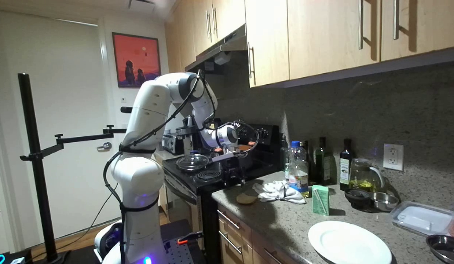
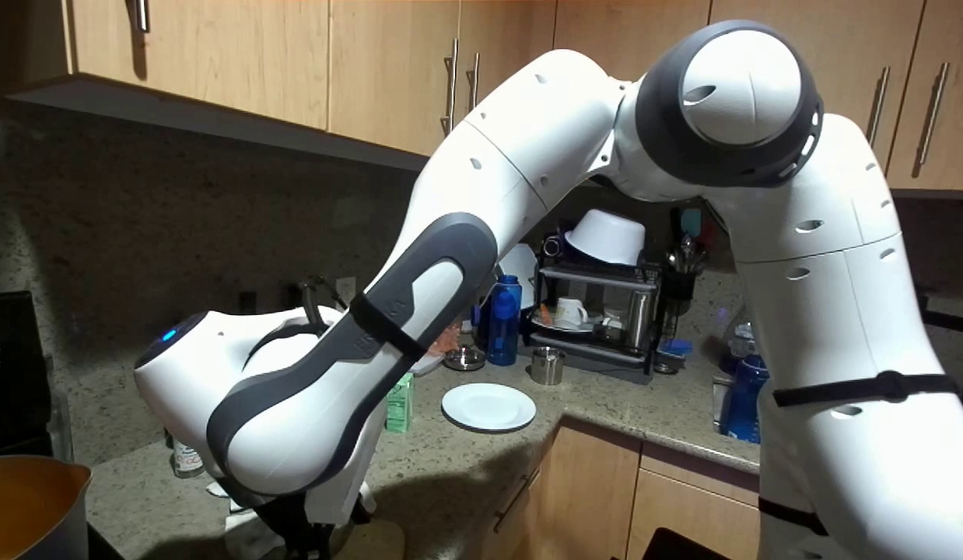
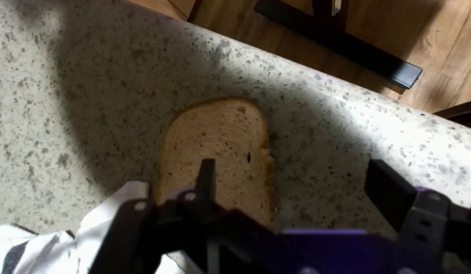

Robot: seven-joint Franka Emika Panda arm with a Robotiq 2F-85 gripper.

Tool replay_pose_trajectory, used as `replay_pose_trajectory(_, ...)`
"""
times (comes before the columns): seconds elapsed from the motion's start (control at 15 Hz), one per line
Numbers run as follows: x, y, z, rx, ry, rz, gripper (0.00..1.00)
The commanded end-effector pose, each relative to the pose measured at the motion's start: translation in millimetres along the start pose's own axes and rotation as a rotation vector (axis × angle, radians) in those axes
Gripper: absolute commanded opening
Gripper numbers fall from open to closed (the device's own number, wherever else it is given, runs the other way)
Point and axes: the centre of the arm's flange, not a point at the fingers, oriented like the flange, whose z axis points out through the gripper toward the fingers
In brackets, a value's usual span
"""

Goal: Pick up the slice of bread from the left side of the counter and place it on the white plate

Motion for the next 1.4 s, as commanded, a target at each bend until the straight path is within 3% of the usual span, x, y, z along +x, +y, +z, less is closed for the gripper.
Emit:
replay_pose_trajectory(0.0,4.2,0.8,11.4,-0.013,0.03,-0.006,1.0)
replay_pose_trajectory(0.33,6.9,-0.3,23.6,0.001,0.078,0.013,1.0)
replay_pose_trajectory(0.87,3.1,7.9,37.7,-0.045,0.075,-0.002,1.0)
replay_pose_trajectory(1.0,4.8,6.1,39.2,-0.052,0.074,-0.007,0.72)
replay_pose_trajectory(1.33,4.2,5.2,42.5,-0.052,0.072,-0.012,0.34)
